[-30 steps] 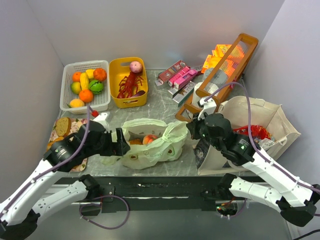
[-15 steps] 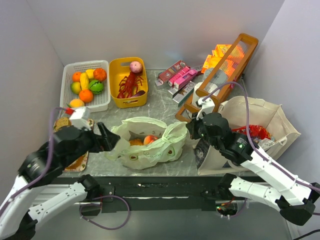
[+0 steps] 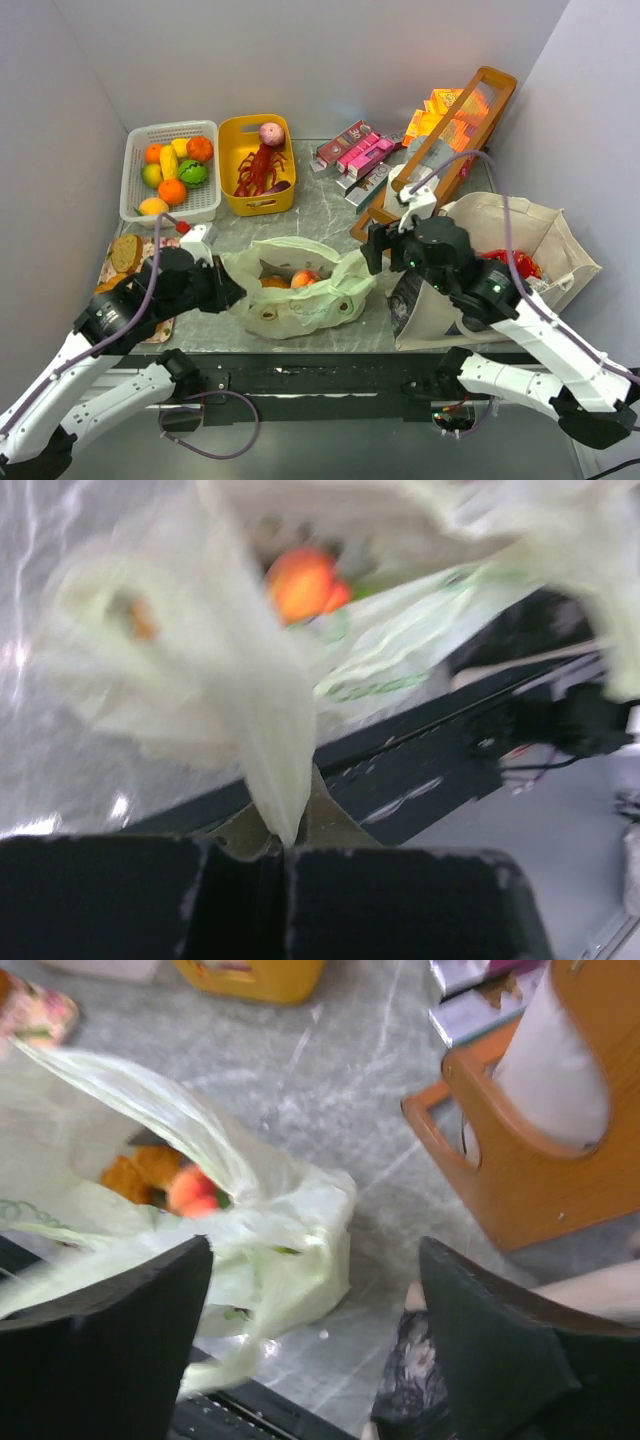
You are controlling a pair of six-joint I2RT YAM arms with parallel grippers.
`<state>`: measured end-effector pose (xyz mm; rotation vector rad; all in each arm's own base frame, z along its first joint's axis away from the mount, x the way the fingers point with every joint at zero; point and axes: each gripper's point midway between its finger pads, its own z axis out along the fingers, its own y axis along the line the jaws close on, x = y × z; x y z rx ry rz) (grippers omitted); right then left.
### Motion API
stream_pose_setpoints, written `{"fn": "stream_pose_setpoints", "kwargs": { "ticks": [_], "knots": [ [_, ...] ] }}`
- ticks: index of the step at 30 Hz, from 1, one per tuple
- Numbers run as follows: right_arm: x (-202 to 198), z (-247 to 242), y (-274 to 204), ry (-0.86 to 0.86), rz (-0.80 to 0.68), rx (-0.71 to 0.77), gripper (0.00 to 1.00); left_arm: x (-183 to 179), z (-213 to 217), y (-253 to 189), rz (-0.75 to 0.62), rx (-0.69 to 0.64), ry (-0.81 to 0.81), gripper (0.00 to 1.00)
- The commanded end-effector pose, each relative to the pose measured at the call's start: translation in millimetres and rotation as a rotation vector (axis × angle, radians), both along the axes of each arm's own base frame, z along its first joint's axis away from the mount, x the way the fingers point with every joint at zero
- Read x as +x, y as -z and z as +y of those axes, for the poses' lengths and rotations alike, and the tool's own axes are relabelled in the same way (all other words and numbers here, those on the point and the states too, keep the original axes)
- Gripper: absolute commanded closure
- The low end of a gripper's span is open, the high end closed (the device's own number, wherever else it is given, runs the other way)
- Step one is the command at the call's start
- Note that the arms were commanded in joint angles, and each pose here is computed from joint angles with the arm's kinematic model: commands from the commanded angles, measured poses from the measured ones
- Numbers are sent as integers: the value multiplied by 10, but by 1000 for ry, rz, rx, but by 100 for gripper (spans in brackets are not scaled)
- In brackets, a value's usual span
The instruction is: Place the mixed food into the grocery bags and tie them
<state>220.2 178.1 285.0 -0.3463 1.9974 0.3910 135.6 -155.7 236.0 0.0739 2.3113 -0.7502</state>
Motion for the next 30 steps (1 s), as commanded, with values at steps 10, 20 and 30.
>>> {"fn": "stream_pose_setpoints", "kwargs": {
  "ticks": [10, 20, 30],
  "knots": [
    [-592, 328, -495, -434, -215, -71, 7, 883, -408, -1410, -388, -154, 61, 99],
    [-698, 296, -36, -375, -138, -188, 3, 1103, 18, -1172, -357, -75, -14, 99],
    [-905, 342, -57, -419, -114, -173, 15, 1195, 102, -1036, -337, -50, -34, 99]
  ]
}}
